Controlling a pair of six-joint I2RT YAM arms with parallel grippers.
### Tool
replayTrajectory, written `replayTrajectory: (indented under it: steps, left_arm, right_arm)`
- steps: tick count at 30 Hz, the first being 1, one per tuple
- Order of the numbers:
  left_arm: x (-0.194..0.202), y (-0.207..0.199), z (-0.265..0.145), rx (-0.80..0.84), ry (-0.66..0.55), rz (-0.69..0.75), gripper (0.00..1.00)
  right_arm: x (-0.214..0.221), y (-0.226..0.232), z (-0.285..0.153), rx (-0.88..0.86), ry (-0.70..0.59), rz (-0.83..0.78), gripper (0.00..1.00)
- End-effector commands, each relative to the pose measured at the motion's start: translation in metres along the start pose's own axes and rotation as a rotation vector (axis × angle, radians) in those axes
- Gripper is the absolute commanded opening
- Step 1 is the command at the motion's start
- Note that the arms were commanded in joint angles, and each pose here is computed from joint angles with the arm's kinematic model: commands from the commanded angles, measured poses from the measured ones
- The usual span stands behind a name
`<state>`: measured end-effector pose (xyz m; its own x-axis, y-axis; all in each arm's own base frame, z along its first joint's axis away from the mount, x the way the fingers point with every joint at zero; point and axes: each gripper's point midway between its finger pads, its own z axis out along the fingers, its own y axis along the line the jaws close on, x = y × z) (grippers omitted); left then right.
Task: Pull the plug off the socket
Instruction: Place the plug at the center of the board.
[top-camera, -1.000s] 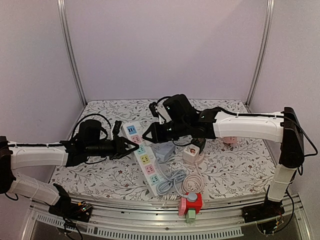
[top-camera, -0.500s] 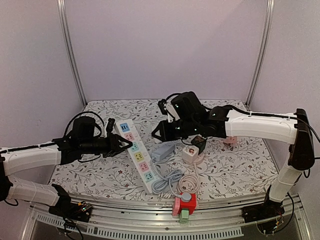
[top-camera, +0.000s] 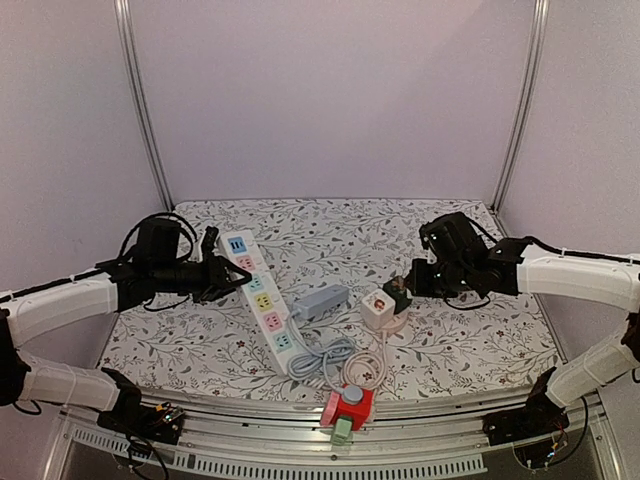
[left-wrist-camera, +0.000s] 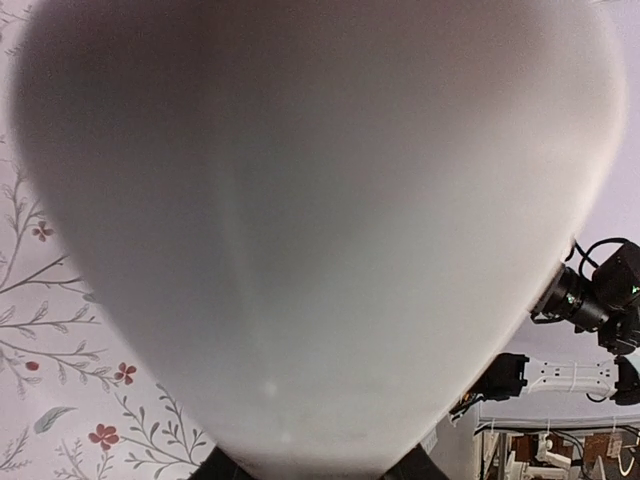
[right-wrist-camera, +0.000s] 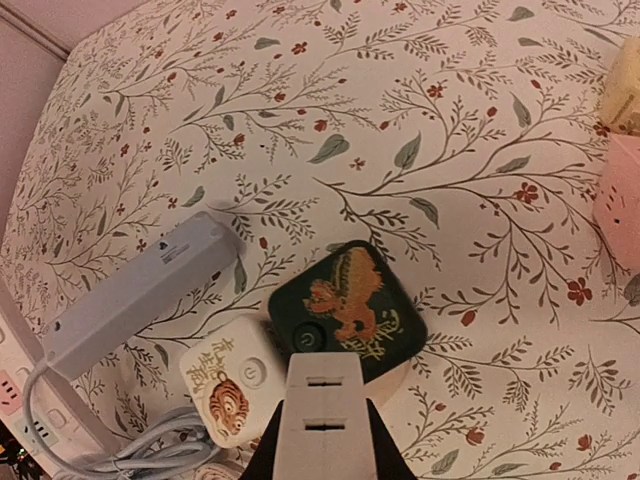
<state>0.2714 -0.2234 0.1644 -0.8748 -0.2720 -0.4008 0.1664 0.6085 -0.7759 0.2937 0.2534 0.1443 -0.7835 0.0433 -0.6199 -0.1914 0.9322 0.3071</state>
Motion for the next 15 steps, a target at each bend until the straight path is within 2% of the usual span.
replayTrajectory:
  steps: [1, 8, 15]
  left_arm:
    - [-0.018, -0.016, -0.012, 0.062, -0.069, 0.032, 0.0]
    - [-0.011, -0.007, -0.017, 0.058, -0.082, -0.003, 0.0]
    - [-0.009, -0.002, -0.021, 0.049, -0.097, -0.023, 0.0]
  right_arm:
    - [0.005, -0.056, -0.012, 0.126, -0.045, 0.123, 0.0]
    - [0.025, -0.114, -0.01, 0.242, -0.032, 0.218, 0.0]
    - [0.042, -0.139, 0.0, 0.263, -0.036, 0.317, 0.03]
